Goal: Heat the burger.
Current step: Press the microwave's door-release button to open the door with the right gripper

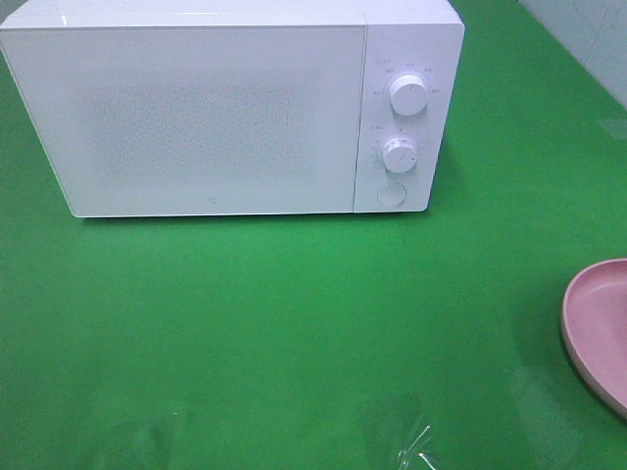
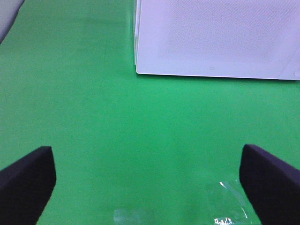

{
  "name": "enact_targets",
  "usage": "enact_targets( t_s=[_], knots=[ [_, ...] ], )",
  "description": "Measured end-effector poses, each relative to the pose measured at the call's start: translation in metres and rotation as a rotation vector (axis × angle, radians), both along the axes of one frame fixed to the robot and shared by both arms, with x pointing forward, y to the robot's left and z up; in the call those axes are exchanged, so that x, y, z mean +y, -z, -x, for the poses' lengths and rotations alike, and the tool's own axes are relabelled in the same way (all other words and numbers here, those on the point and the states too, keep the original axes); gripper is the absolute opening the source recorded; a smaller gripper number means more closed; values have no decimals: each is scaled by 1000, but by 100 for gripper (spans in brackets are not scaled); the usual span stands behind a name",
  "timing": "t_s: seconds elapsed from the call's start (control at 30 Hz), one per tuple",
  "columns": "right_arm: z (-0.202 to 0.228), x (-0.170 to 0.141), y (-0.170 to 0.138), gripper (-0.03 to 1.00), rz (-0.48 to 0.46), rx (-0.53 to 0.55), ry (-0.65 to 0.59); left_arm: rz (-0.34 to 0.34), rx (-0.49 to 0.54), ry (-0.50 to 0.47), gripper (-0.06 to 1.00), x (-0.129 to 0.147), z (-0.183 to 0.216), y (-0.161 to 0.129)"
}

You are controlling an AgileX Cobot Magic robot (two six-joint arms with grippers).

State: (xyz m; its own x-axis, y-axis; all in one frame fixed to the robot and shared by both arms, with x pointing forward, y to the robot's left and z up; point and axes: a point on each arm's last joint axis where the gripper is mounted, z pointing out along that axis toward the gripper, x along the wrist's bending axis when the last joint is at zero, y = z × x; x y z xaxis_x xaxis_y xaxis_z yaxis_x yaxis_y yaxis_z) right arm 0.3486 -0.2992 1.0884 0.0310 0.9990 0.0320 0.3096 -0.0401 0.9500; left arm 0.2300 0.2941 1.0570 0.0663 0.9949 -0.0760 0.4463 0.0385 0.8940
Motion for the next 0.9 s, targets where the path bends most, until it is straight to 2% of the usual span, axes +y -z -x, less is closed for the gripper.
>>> enact_targets(
  t_s=[0.27,0.4,0.5,0.9],
  knots=[
    [-27,3,6,74,-6,11,-18,0,0,0,99,0,0,0],
    [-38,5,15,74,-12,3,-31,0,0,0,99,0,0,0],
    [-51,8,33,74,-40,4,-46,0,0,0,99,0,0,0],
    [-94,16,69,74,-76,-100,-105,0,0,0,99,0,0,0]
  ],
)
